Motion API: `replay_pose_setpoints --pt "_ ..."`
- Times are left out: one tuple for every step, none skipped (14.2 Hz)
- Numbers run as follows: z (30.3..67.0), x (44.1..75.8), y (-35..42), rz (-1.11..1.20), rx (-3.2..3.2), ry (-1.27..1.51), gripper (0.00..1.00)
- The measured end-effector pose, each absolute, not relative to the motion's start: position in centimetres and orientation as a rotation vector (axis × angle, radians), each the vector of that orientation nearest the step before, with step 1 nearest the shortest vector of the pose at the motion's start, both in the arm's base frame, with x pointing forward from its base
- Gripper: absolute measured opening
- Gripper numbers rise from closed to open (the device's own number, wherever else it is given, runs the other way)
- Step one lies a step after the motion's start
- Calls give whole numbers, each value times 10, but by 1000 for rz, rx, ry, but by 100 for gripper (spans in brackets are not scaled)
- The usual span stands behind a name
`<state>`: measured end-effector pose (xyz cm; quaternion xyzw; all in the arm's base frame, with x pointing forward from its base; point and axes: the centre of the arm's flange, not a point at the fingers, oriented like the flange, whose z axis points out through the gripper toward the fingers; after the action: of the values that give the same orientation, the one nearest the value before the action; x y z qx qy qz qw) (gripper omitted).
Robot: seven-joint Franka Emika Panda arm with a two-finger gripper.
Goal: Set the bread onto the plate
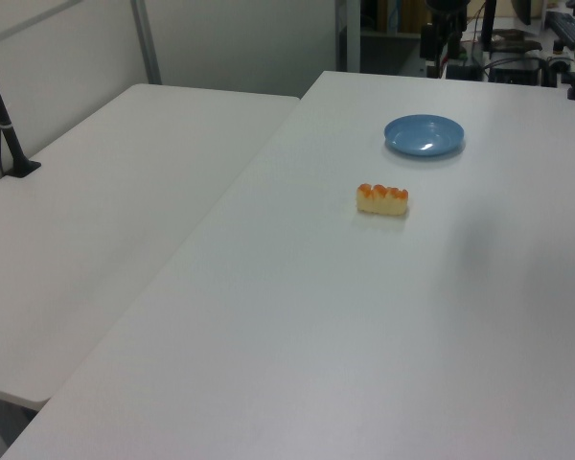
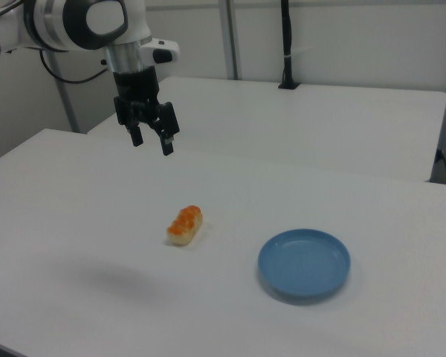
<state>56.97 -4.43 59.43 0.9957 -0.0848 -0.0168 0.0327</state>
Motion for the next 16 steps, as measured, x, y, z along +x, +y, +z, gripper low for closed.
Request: replay_pose_setpoints --pt "594 570 -44 -51 3065 -260 100" --pt "594 570 -44 -51 3065 -260 100" --pt "595 570 -44 -51 3065 -260 100" --pt "595 570 -44 -50 3065 -260 100" --pt "595 570 -44 -50 3065 -260 100" --pt "595 570 -44 -50 3065 -260 100" --pt "595 570 -44 -50 3065 -260 100" --pt "595 570 -44 -50 3065 -260 100" --pt "595 570 -44 -50 3065 -260 100" --pt "595 570 -44 -50 3065 -259 100" --pt "595 570 -44 -50 3065 -254 100" --pt "595 570 -43 -50 3066 -249 100" --pt "595 570 -43 -50 3066 -245 100" --pt "595 570 -43 -50 3067 -241 100" --pt "595 570 -43 -51 3067 -237 100" --pt "593 571 -42 -57 3071 -228 100"
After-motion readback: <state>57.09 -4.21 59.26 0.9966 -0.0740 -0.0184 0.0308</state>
